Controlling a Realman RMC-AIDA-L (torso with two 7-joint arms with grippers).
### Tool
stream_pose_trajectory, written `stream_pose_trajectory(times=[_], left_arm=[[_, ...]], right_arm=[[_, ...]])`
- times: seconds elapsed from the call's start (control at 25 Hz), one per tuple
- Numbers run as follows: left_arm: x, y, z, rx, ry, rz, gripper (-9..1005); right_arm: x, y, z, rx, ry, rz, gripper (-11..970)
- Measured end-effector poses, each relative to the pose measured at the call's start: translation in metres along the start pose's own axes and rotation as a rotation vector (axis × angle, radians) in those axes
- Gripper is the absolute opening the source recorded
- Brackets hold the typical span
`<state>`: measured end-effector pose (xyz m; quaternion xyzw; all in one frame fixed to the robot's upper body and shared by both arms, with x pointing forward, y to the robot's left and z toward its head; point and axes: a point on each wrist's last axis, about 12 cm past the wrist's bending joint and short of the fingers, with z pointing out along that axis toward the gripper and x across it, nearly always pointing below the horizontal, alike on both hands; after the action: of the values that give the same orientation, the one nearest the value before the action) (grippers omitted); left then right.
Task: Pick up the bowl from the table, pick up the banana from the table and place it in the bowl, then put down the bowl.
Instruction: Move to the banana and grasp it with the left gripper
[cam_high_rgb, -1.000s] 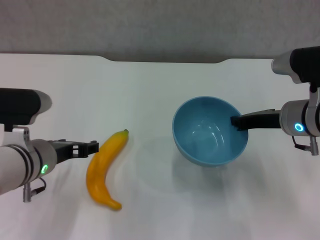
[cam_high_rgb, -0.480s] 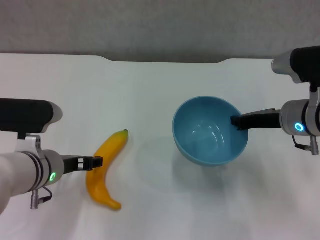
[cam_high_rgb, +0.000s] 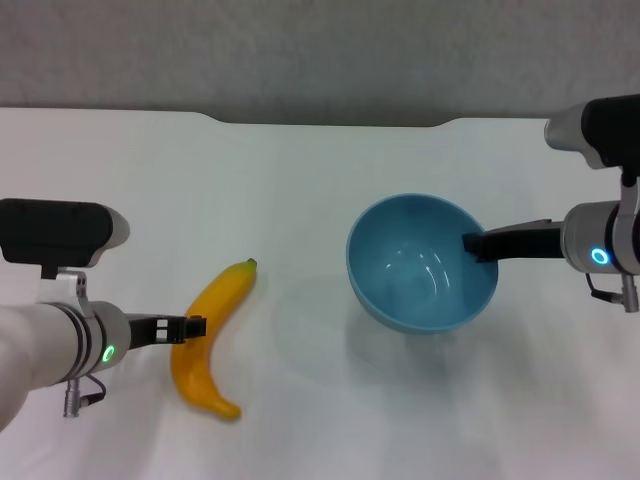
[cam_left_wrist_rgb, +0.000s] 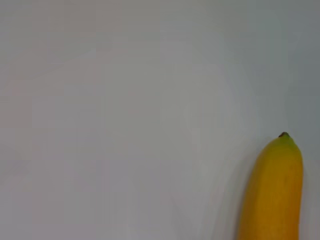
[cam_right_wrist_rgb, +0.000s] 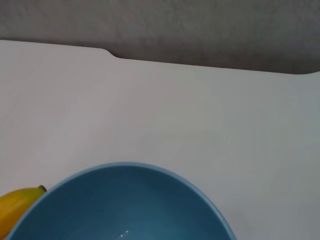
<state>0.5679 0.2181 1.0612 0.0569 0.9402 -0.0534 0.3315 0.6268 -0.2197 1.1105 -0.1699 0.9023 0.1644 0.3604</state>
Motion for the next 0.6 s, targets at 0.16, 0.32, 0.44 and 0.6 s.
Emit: stream_pose_trajectory(times=[0.16, 0.32, 0.44, 0.6], left_arm=[[0.0024, -0.0026, 0.0004, 0.009, 0.009, 0.001, 845], [0.0034, -0.0056, -0.0014, 0.019, 0.014, 0.004, 843], [0.0037, -0.0082, -0.0049, 0.027, 0.009, 0.009, 842], [0.0017, -0.0081, -0.0091, 0.029, -0.001, 0.007, 840]], right_arm=[[0.0012, -0.0006, -0.0002, 0.001, 0.001, 0.002, 26], [0.0015, -0.0012, -0.0003, 0.004, -0.001, 0.004, 26], [0.0026, -0.0019, -0.0004, 0.005, -0.001, 0.007, 26], [0.003, -0.0023, -0.0005, 0.007, -0.002, 0.008, 26]])
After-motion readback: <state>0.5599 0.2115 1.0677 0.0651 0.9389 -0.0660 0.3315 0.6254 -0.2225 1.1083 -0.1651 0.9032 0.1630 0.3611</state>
